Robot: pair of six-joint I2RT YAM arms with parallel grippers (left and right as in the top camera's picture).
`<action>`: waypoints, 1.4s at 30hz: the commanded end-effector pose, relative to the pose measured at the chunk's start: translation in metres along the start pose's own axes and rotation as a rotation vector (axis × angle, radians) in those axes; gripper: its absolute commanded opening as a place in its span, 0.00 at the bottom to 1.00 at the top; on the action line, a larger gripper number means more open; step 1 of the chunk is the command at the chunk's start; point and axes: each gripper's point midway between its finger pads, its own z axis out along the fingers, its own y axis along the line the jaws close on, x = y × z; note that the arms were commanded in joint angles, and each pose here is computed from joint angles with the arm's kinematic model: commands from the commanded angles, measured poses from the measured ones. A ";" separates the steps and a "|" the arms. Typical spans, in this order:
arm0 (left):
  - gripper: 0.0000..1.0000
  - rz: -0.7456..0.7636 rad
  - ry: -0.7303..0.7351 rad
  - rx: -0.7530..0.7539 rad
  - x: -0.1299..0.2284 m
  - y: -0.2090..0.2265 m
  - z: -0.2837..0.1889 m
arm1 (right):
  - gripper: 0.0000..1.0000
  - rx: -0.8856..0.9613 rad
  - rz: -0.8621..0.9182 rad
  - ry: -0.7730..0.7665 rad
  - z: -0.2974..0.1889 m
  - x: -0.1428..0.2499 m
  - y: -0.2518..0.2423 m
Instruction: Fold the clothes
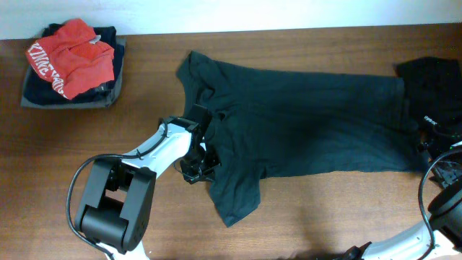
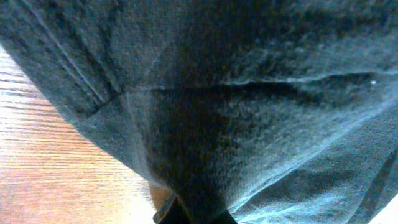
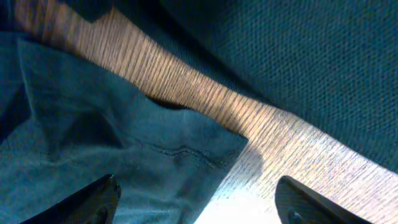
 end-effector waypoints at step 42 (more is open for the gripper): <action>0.01 -0.025 0.043 0.025 0.002 0.004 -0.002 | 0.53 0.063 0.050 0.006 0.031 0.016 -0.013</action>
